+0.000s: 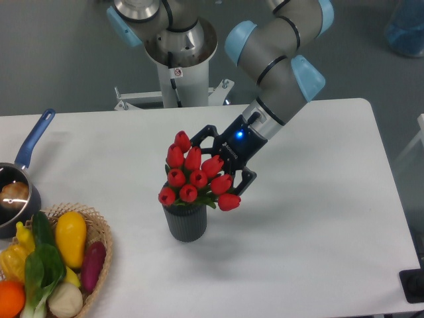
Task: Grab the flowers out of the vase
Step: 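Close the gripper around the tulip stems just below the blooms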
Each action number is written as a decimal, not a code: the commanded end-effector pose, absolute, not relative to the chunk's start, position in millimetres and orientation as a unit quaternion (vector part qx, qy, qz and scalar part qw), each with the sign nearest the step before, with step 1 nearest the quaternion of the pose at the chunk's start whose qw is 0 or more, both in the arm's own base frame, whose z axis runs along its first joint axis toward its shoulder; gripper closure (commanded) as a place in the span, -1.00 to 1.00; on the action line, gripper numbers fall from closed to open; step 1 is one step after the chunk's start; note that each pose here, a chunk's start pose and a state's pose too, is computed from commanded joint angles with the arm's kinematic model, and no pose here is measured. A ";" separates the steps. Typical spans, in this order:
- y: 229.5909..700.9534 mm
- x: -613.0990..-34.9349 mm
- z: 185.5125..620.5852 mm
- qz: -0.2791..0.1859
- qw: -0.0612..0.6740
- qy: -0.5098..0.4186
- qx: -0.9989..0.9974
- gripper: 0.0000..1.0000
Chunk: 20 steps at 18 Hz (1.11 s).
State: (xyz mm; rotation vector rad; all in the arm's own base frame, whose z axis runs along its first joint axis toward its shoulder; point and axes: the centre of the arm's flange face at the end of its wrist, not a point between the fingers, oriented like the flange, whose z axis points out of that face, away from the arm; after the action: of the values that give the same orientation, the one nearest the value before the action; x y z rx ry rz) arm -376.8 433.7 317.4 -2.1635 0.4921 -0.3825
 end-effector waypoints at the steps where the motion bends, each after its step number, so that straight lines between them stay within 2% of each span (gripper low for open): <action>1: 433.1 -377.5 317.3 -0.152 0.430 0.198 -0.867 -0.14; 4: 431.2 -379.1 318.0 -0.151 0.431 0.196 -0.868 0.61; 6: 431.6 -378.2 319.8 -0.150 0.431 0.196 -0.868 0.97; 15: 426.6 -382.3 323.1 -0.148 0.434 0.189 -0.869 1.00; 20: 424.3 -377.3 340.6 -0.143 0.441 0.183 -0.867 1.00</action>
State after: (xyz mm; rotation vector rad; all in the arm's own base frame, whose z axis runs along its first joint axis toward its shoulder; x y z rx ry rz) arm -377.3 424.3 340.6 -2.1518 0.4533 -0.3559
